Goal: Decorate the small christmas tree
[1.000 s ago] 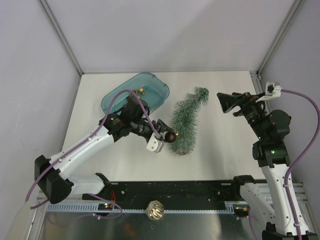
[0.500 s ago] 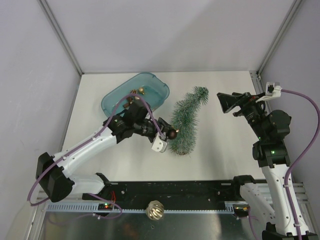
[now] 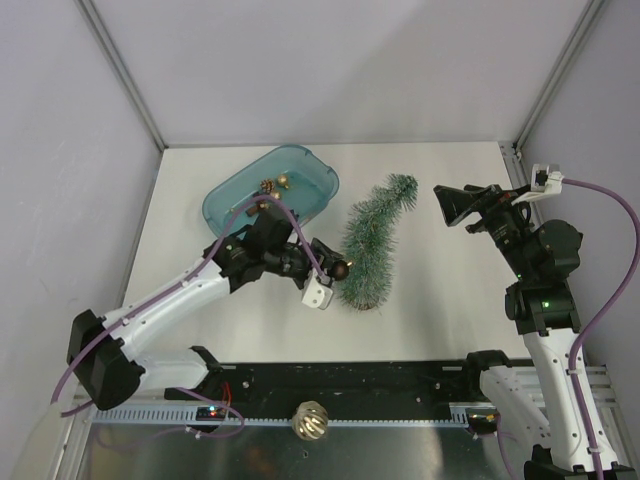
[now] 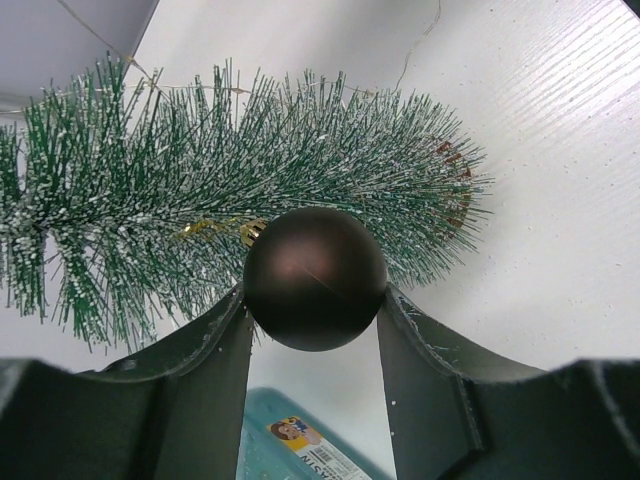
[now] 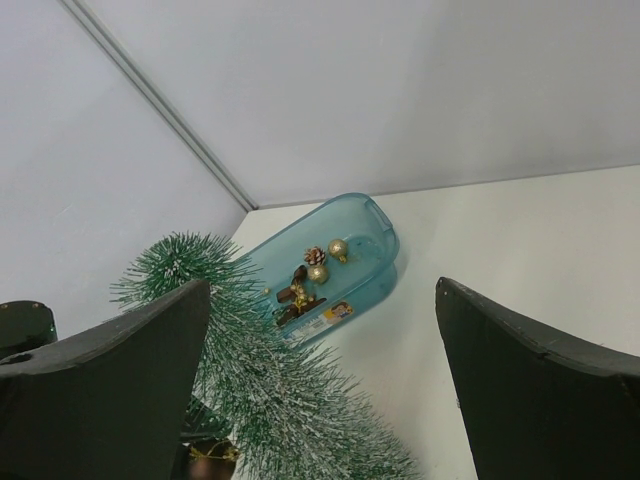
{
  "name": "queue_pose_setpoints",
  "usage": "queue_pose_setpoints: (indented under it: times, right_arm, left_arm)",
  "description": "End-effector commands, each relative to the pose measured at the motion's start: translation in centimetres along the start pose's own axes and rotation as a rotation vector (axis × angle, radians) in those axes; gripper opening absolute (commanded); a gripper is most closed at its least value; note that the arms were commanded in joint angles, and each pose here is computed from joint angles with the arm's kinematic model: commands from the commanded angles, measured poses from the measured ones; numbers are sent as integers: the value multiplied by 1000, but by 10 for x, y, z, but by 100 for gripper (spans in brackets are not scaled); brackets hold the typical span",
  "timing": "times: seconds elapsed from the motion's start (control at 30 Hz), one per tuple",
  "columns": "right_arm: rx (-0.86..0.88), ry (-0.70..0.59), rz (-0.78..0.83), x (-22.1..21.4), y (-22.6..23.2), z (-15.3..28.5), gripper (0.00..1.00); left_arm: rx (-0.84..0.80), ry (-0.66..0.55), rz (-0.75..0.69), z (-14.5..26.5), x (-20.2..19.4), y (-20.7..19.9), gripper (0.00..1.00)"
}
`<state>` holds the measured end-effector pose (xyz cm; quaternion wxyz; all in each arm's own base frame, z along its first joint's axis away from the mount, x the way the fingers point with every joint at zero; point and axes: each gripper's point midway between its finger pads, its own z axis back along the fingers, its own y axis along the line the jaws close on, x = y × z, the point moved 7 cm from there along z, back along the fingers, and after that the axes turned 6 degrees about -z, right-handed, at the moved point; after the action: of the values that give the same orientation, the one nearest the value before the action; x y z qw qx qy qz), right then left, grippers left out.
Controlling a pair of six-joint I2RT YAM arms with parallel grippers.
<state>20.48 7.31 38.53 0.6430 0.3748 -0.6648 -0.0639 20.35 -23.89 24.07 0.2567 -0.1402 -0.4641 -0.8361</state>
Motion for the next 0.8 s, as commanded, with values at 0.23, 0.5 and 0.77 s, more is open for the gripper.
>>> queue_pose_setpoints:
  times: [0.23,0.5,0.77]
  right_arm:
    - [34,-36,19,7,7,2,99]
    - [55,-64,29,13,11,2,99]
    - [57,-65,30,13,12,3,100]
  left_arm:
    - [75,-7,-46,30,27,28,0]
    - [27,-32,-22,41,40,28,0]
    - [12,-11,-44,40,35,23,0]
